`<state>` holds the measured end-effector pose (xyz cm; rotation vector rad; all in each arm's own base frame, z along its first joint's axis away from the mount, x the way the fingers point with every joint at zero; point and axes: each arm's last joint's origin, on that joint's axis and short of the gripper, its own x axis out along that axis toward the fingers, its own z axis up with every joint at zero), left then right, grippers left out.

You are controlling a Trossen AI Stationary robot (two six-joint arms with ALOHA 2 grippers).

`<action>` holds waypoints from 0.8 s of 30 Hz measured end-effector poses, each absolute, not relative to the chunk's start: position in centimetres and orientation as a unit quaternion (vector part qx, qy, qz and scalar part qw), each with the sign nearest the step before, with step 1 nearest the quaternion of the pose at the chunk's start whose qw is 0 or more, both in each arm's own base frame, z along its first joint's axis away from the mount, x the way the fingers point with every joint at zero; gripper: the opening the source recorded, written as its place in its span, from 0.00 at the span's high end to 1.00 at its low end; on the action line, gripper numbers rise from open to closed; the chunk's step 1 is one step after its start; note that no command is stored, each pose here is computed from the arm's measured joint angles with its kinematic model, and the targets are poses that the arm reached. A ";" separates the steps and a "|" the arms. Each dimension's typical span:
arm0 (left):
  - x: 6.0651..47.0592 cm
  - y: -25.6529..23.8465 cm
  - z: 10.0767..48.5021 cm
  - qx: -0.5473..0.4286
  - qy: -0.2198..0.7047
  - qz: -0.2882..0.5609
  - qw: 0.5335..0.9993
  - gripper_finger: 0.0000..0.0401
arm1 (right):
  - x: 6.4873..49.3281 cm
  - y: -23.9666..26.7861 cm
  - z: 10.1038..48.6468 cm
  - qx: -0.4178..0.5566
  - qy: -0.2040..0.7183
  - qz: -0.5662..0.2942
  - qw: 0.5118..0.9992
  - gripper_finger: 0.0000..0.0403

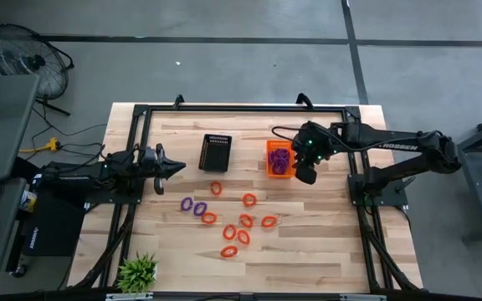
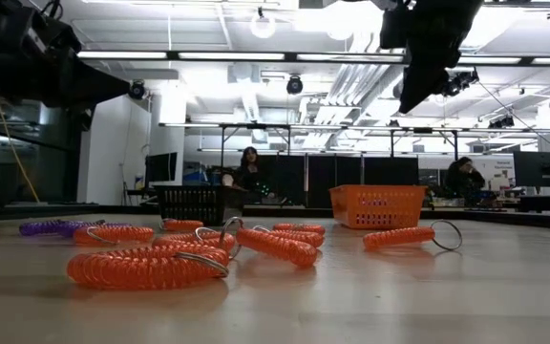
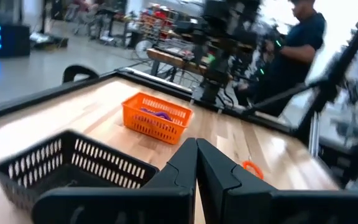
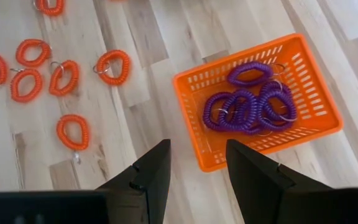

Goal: Sort spring keychains into baskets
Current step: Put the violet spring keychain into the orange basket

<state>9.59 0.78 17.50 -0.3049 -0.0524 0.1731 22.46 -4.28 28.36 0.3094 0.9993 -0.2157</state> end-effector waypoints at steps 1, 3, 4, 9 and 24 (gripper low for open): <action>9.6 0.8 17.5 -0.169 -0.027 0.091 0.981 1.00 | 22.5 -4.1 28.4 0.148 0.476 -0.104 0.860 0.63; 9.6 0.8 17.5 -0.183 -0.029 0.096 0.978 1.00 | 22.5 -3.9 28.4 0.145 0.477 -0.105 0.861 0.63; 9.6 0.8 17.5 -0.184 -0.029 0.096 0.978 1.00 | 22.6 -3.8 28.4 0.143 0.477 -0.105 0.861 0.63; 9.2 1.0 19.0 -0.181 0.000 0.132 0.975 1.00 | 22.6 -3.5 28.3 0.142 0.477 -0.110 0.860 0.63; 9.7 0.8 23.9 -0.366 0.331 0.255 0.831 1.00 | 22.5 -3.5 28.3 0.139 0.481 -0.110 0.859 0.63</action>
